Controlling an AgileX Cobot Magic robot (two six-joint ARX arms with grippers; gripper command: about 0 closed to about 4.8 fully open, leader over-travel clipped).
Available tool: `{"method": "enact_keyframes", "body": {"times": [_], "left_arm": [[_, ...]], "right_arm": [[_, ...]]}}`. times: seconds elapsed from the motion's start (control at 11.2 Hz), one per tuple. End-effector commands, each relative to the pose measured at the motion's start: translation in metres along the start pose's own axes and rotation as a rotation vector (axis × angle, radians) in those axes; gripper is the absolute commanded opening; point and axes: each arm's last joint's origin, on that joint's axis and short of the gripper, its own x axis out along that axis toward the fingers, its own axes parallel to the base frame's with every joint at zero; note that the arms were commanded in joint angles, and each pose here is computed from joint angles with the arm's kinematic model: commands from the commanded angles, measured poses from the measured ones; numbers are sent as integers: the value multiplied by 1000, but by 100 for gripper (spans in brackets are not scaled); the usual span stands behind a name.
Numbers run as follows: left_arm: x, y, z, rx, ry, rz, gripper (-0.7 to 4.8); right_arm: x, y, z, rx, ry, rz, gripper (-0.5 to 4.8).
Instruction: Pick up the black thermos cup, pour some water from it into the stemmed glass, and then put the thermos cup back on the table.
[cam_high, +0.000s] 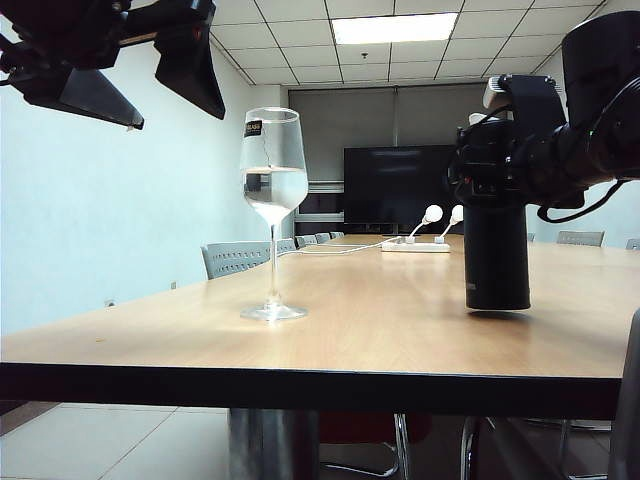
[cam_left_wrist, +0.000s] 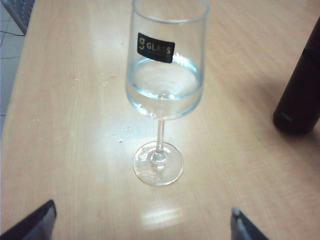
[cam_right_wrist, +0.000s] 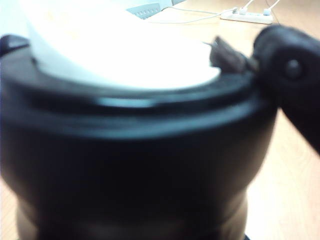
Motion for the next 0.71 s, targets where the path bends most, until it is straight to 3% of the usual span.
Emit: {"method": "enact_keyframes", "body": {"times": [0.09, 0.71], "left_arm": [[-1, 0, 3, 1, -16, -1, 458], [-1, 0, 3, 1, -16, -1, 458]], "right_arm": [[3, 1, 7, -75, -90, 28, 145], [5, 1, 1, -78, -66, 41, 149]]}}
